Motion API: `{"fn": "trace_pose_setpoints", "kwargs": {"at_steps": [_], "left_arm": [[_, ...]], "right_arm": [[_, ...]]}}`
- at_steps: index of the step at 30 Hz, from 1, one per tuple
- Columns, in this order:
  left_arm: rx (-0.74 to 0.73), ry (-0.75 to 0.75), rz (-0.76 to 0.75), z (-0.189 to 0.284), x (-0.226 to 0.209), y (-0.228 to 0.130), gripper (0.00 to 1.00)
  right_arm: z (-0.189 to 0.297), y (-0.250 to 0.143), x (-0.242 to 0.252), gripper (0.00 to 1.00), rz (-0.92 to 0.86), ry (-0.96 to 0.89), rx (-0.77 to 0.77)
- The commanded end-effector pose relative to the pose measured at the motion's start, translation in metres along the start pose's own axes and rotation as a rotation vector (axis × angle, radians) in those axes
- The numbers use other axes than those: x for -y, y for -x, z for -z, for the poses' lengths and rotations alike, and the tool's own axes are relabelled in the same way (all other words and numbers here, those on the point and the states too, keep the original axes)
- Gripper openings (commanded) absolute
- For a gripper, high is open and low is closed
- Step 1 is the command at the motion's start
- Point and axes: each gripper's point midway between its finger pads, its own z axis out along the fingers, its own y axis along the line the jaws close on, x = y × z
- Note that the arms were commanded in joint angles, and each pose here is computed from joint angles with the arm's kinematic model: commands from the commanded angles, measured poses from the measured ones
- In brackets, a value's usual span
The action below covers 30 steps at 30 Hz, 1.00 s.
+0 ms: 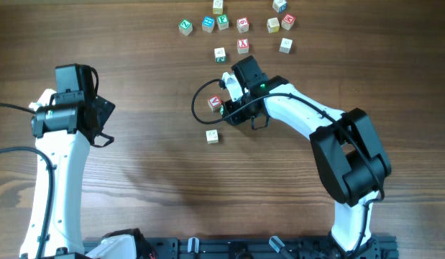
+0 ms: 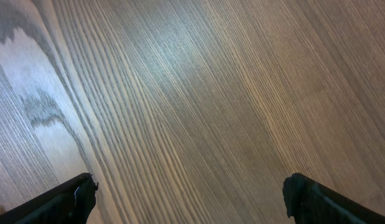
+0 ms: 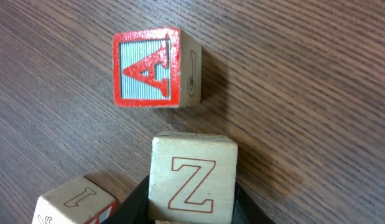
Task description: Form a circle
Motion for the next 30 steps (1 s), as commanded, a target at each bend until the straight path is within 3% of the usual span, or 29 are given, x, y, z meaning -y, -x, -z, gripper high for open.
{"fn": "trace_pose_setpoints", "kwargs": {"at_steps": [1,30], "left_arm": [[-0.007,-0.002,0.019,-0.001,0.0,0.0,1.0],[-0.007,-0.002,0.019,-0.001,0.0,0.0,1.0]], "right_arm": [[-0.006,-0.002,-0.004,0.1,0.006,0.023,-0.004],[-0.006,0.009,0.003,0.11,-0.018,-0.017,0.039]]}}
